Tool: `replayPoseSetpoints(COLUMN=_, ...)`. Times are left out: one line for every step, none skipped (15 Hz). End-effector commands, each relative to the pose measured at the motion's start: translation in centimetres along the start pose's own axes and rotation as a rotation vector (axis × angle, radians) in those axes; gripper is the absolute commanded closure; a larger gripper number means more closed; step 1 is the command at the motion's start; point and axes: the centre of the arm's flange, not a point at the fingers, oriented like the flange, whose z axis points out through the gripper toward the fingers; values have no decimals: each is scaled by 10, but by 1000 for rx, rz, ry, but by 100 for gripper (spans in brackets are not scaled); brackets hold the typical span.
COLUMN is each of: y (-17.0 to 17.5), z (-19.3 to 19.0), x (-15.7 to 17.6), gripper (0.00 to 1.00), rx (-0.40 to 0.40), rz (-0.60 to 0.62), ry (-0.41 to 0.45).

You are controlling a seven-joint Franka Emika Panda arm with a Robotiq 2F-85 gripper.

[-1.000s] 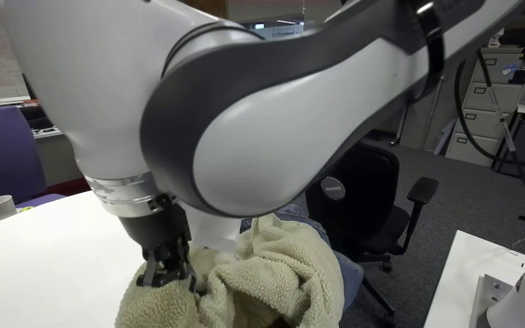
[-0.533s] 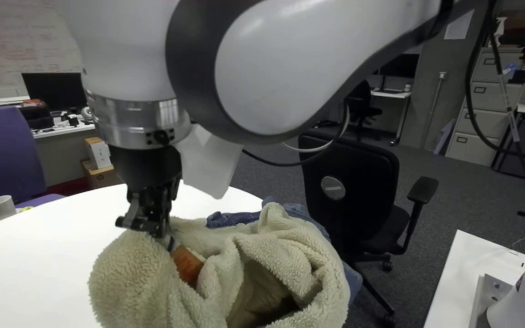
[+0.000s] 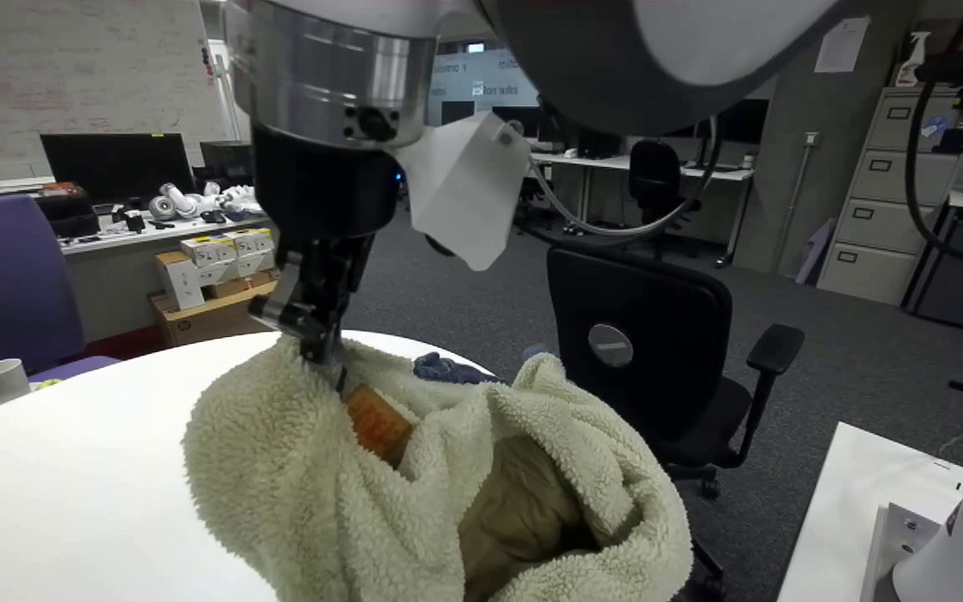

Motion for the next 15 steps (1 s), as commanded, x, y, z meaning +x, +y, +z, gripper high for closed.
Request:
replayPoseSetpoints(y=33, z=-16, x=-44, gripper=98, rx=-16, rz=73, ry=65)
replayPoseSetpoints(y=43, z=-12, x=-54, gripper=98, rx=-13, rz=98, ry=69)
replayPoseSetpoints(y=53, z=-8, x=-64, gripper=98, rx=-12, rz=130, ry=76)
replayPoseSetpoints(y=62, z=-3, x=-72, gripper=98, rx=-6, rz=153, ry=85)
replayPoseSetpoints(y=70, z=3, x=-78, gripper=98, rx=0, rz=173, ry=89)
replayPoseSetpoints(y=76, z=13, x=-84, gripper=98, rx=12, rz=187, ry=97)
replayPoseSetpoints(y=78, z=23, x=-88, gripper=98, rx=25, rz=194, ry=104)
replayPoseSetpoints(y=77, z=37, x=-89, gripper=98, rx=39, rz=194, ry=106)
replayPoseSetpoints(y=74, z=47, x=-90, gripper=98, rx=53, rz=192, ry=109)
replayPoseSetpoints(y=69, z=58, x=-91, gripper=98, rx=66, rz=183, ry=114)
replayPoseSetpoints(y=64, z=63, x=-93, gripper=98, rx=73, rz=175, ry=125)
replayPoseSetpoints(y=61, z=66, x=-96, gripper=98, rx=83, rz=169, ry=139)
replayPoseSetpoints(y=58, z=67, x=-96, gripper=98, rx=92, rz=165, ry=155)
replayPoseSetpoints(y=56, z=68, x=-98, gripper=98, rx=102, rz=163, ry=171)
replayPoseSetpoints(y=55, z=67, x=-98, gripper=98, rx=110, rz=160, ry=186)
